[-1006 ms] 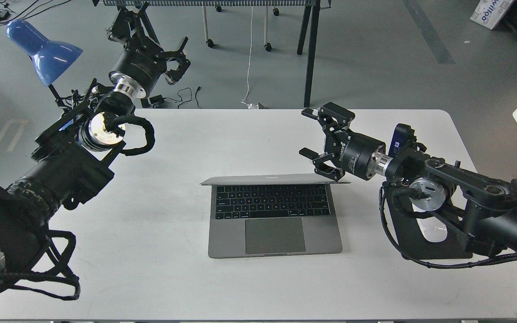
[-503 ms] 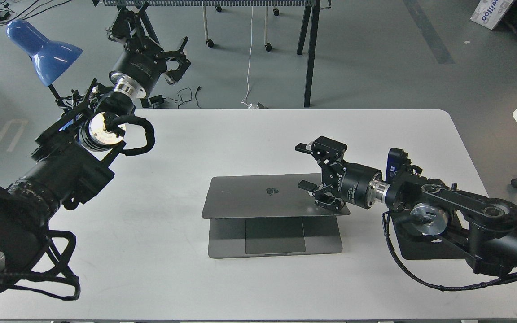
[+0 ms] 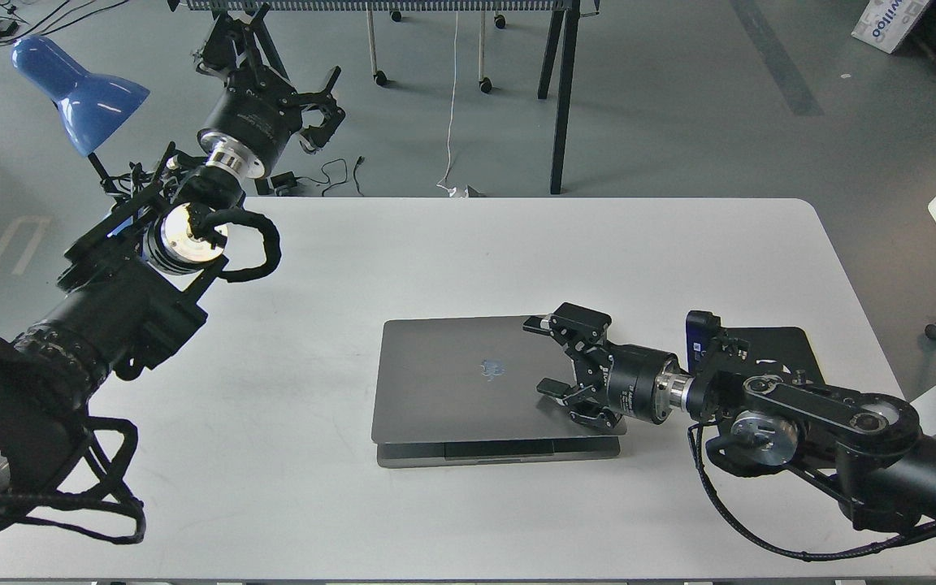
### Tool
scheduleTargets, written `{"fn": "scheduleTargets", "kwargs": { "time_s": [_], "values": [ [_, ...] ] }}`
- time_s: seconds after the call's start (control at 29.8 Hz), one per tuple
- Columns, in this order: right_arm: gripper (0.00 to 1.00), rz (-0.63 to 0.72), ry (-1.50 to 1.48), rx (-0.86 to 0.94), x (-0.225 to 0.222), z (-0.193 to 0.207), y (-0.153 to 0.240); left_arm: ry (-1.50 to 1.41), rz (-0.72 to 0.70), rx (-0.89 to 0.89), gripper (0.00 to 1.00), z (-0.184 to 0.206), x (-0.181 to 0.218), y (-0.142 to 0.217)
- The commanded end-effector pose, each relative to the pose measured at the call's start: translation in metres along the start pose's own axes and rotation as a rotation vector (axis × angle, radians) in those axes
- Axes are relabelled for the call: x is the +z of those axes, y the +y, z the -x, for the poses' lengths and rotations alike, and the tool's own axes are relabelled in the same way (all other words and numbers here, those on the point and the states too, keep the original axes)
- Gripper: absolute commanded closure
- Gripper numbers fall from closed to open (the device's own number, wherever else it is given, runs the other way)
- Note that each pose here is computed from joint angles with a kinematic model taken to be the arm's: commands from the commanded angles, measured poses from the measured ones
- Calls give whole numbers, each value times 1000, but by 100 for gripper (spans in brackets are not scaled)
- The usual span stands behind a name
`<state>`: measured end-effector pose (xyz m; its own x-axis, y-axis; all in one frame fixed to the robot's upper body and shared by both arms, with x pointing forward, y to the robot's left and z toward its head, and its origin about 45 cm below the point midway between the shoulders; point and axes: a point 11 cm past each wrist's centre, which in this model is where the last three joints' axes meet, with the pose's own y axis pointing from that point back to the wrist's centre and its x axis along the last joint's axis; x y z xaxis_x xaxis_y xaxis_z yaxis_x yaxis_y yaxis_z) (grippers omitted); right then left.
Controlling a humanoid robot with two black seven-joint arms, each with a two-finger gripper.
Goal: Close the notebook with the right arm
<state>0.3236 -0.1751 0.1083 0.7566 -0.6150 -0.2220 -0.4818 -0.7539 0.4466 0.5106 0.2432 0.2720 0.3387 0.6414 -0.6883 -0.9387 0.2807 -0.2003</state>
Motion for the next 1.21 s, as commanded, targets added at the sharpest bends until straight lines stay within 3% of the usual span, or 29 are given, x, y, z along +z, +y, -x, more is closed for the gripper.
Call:
{"fn": "scheduleTargets", "kwargs": {
  "time_s": [0.0,0.8,1.17],
  "values": [
    [0,29,2,31,14,-6,2,0,0,0,0,0,0,0],
    [0,25,-33,62,22,-5,-13,0,0,0,0,0,0,0],
    [0,-308,-29,215,-88,-68,46,0,-1,0,0,0,0,0]
  ]
}}
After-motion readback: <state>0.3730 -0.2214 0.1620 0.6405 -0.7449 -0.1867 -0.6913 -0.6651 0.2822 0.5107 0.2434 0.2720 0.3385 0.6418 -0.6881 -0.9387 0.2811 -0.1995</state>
